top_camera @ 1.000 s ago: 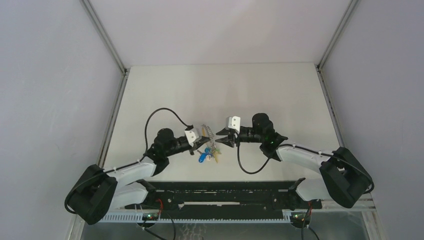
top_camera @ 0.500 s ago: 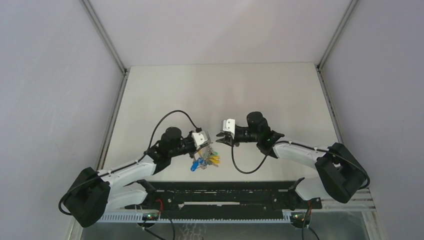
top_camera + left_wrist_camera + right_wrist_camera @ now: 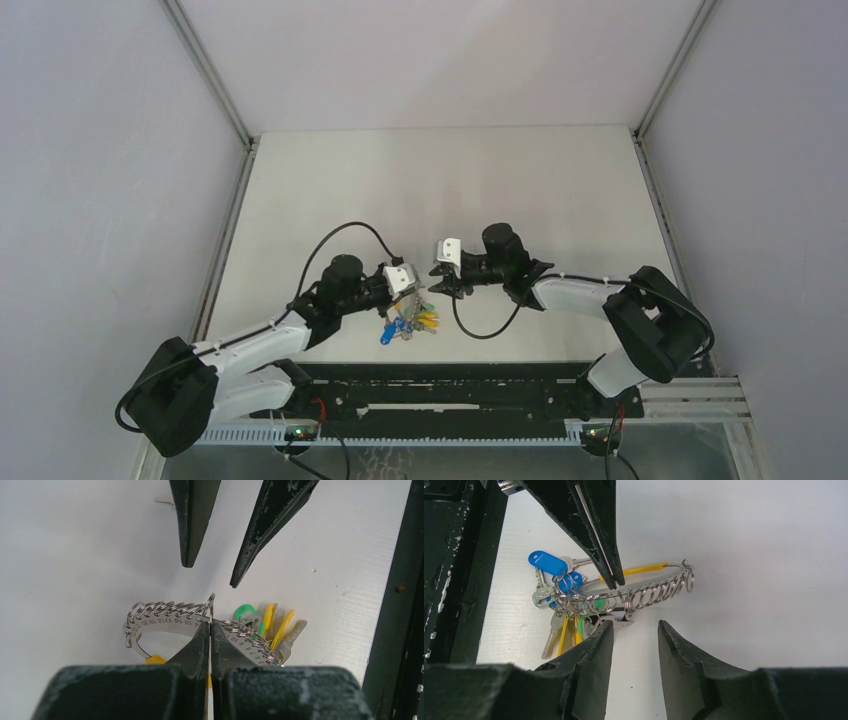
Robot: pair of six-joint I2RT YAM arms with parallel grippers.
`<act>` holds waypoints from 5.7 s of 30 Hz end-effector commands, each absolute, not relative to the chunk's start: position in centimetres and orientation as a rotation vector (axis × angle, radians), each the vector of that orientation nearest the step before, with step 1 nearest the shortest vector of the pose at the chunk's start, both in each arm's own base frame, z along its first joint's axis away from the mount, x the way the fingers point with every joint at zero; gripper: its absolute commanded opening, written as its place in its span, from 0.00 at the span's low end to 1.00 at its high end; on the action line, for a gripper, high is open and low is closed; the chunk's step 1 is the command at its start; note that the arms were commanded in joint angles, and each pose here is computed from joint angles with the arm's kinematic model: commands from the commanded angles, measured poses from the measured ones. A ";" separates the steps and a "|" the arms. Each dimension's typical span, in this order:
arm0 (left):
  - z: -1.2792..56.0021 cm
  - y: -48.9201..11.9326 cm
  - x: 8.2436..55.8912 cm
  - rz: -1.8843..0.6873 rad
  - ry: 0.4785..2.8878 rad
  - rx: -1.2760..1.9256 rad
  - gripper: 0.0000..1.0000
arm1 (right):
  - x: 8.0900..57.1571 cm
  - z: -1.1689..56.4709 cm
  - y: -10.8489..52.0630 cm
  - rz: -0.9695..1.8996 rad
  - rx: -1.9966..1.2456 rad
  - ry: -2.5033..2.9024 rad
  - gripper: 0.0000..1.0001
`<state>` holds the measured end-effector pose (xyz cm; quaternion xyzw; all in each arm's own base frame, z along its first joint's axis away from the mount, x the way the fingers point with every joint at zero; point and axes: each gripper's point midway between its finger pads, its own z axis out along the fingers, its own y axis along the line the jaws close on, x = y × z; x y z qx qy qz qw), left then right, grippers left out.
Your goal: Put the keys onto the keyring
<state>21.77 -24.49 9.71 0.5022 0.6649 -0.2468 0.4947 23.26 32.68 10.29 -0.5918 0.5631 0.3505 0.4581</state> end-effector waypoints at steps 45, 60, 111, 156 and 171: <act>13.4 -26.1 22.1 -0.628 1.483 1.237 0.00 | 25.7 14.5 32.7 0.919 -1.314 1.365 0.34; 13.6 -26.1 22.2 -0.627 1.483 1.234 0.00 | 21.9 13.6 35.0 0.995 -1.546 1.270 0.33; 15.4 -25.4 21.5 -0.670 1.322 1.147 0.41 | 21.6 16.0 34.5 1.082 -1.496 1.142 0.00; 14.0 -25.9 21.6 -0.690 1.340 1.204 0.29 | 21.6 14.0 34.5 1.178 -1.506 1.155 0.00; 13.3 -26.2 21.4 -0.719 1.366 1.236 0.26 | 21.4 14.7 34.6 1.180 -1.508 1.131 0.00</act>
